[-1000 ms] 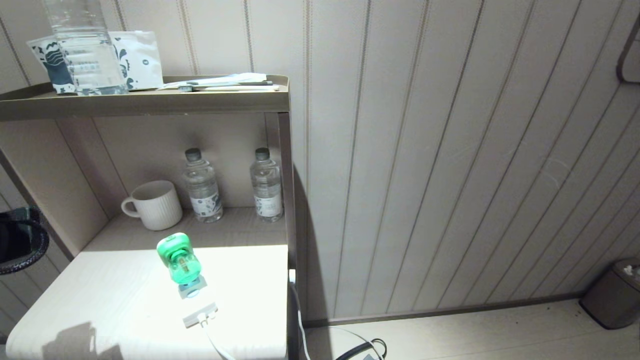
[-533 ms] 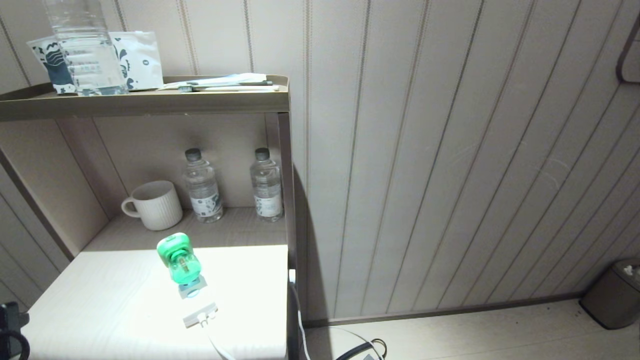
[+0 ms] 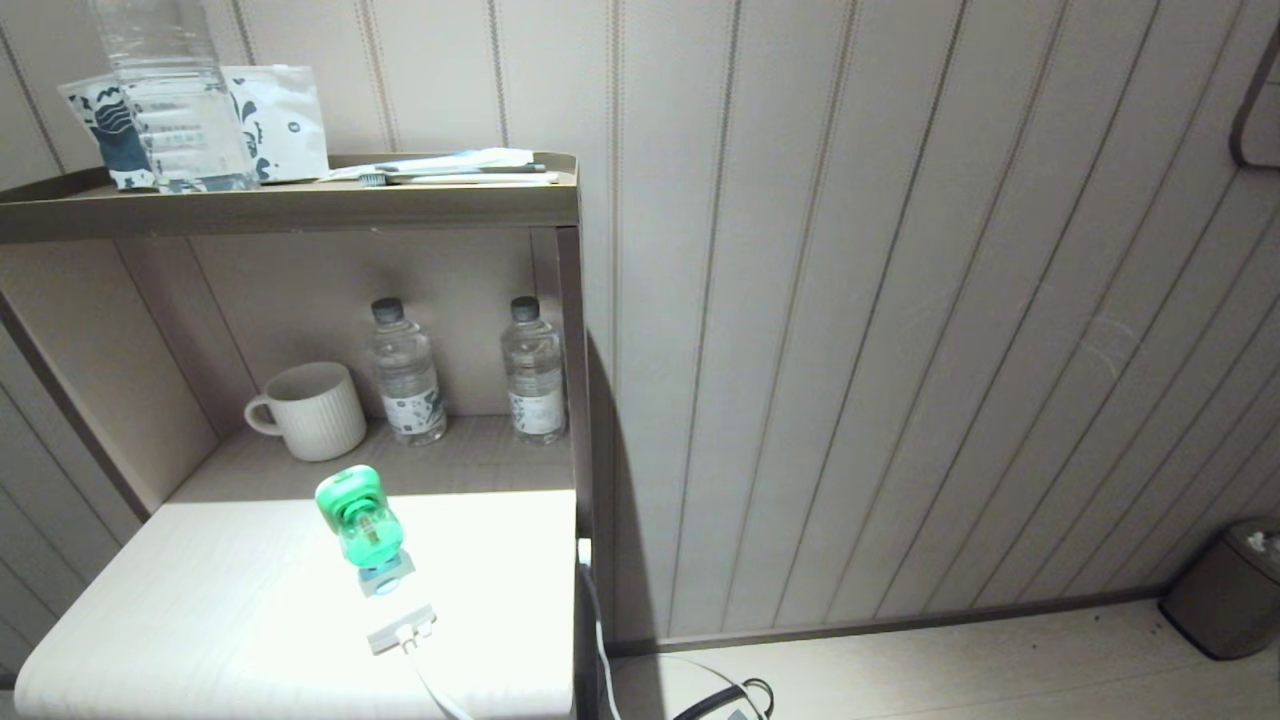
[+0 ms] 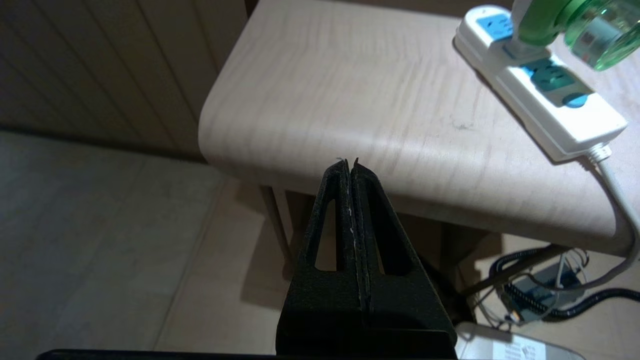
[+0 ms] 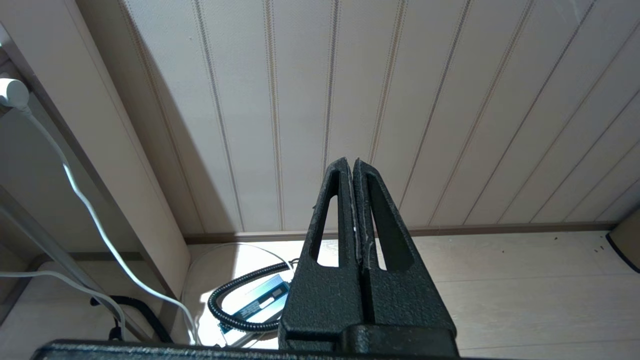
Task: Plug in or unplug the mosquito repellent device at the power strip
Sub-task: Hold the socket with your right hand and unplug it with your left hand
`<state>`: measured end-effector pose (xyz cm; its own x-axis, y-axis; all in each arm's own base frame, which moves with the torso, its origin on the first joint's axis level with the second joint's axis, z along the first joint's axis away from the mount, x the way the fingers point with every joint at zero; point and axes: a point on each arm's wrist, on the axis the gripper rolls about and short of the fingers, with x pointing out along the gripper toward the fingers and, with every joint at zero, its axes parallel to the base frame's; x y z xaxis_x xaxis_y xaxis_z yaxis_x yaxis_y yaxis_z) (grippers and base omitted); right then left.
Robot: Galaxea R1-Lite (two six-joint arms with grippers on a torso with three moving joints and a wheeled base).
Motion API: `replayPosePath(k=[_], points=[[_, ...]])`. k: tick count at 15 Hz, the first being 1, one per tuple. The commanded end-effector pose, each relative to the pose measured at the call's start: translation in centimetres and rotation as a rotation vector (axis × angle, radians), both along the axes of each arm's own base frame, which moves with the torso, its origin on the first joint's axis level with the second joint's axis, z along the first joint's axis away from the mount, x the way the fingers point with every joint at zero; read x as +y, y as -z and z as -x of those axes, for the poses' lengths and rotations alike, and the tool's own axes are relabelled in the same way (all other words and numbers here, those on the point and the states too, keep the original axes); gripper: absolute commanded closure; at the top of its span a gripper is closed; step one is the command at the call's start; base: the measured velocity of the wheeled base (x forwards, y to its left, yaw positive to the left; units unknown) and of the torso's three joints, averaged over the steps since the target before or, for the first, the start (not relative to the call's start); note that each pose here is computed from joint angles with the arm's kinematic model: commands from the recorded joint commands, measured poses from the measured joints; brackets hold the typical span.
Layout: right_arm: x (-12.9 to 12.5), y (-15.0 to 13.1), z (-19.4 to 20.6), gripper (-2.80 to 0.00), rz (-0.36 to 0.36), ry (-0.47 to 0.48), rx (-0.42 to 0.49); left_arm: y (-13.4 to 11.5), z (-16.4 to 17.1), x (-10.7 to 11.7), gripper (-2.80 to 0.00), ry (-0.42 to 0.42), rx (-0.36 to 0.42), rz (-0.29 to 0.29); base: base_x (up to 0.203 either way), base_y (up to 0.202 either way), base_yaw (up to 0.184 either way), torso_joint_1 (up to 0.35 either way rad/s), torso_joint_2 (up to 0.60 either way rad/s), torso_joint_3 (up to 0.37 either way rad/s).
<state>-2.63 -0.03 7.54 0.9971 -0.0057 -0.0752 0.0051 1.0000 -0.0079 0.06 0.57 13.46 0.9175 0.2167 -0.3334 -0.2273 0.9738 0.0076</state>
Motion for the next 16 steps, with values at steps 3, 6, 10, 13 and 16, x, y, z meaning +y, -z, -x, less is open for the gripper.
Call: replayPosePath(k=[3,6,10,13,16], points=[[0.0,0.0,0.0,0.00,0.000,-0.001,0.001,-1.8,1.3,0.1,0.00,0.010,-0.305,-0.056,0.000,0.000,0.000,0.000,0.00,0.000],[0.0,0.0,0.0,0.00,0.000,-0.001,0.001,-2.9,1.4,0.4,0.00,-0.065,-0.374,-0.116,0.000,0.000,0.000,0.000,0.00,0.000],[0.0,0.0,0.0,0.00,0.000,0.000,0.001,-1.2,0.8,0.4,0.00,0.009,-0.317,-0.115,0.000,0.000,0.000,0.000,0.00,0.000],[0.0,0.0,0.0,0.00,0.000,-0.001,0.001,-1.0,0.7,0.4,0.00,0.072,-0.332,-0.116,0.000,0.000,0.000,0.000,0.00,0.000],[0.0,0.0,0.0,0.00,0.000,-0.001,0.001,-0.7,0.6,0.3,0.00,0.055,-0.323,-0.135,0.000,0.000,0.000,0.000,0.00,0.000]])
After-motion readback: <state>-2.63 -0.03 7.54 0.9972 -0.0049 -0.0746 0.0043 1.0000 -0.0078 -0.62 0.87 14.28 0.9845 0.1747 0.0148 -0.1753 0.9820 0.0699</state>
